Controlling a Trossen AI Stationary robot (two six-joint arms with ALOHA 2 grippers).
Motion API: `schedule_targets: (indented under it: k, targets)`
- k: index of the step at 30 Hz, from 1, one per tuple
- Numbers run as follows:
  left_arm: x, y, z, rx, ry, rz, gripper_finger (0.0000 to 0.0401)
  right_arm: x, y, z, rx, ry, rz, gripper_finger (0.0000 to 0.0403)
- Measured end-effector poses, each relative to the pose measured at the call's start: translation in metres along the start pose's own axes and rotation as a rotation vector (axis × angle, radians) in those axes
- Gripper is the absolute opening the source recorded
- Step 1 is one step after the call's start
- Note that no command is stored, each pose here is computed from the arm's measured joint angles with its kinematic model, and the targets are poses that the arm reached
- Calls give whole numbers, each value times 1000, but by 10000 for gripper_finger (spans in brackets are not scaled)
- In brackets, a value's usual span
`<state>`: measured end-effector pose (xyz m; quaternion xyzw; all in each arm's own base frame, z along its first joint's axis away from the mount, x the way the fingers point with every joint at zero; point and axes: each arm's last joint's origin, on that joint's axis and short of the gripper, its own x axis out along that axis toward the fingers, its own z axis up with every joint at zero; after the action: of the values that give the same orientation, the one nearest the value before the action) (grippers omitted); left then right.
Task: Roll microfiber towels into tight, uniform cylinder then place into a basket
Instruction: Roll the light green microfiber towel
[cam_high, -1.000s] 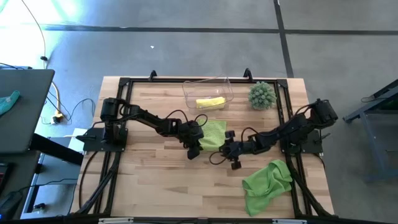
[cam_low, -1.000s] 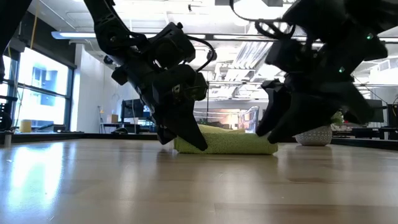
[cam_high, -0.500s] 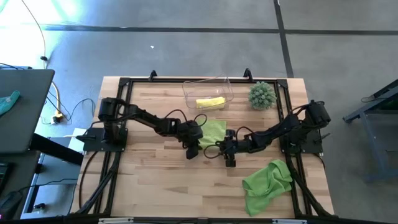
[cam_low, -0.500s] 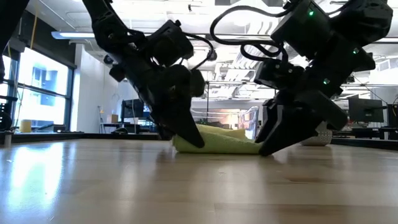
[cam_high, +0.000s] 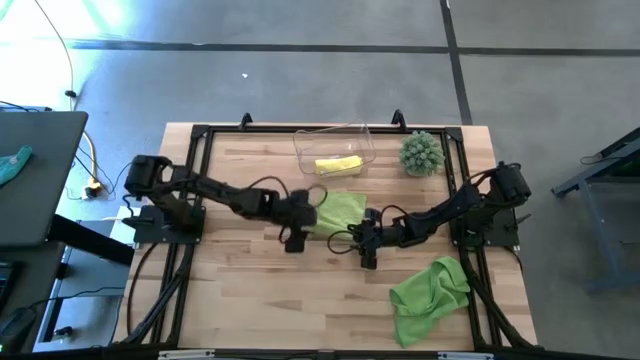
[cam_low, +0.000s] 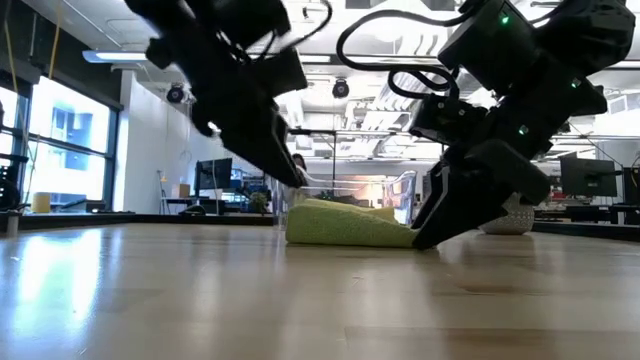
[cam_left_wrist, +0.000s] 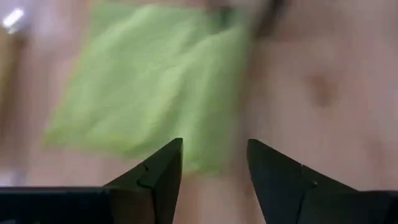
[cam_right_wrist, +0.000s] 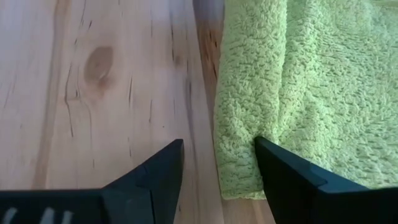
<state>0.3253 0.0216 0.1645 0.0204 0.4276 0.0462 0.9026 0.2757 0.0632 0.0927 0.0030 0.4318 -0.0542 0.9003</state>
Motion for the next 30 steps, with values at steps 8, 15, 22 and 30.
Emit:
schedule_targets:
  k: [8,15,22,30]
  targets:
    - [19,-34,7,267,-124,90,171,1,0,0,5,-19,-20,192]
    - [48,-33,-6,310,-77,136,181,1,0,0,40,-21,-24,192]
    - [59,-31,-18,243,3,121,176,1,-1,1,41,-20,-25,192]
    - [62,-26,-22,18,34,52,148,1,-1,1,64,-22,-25,192]
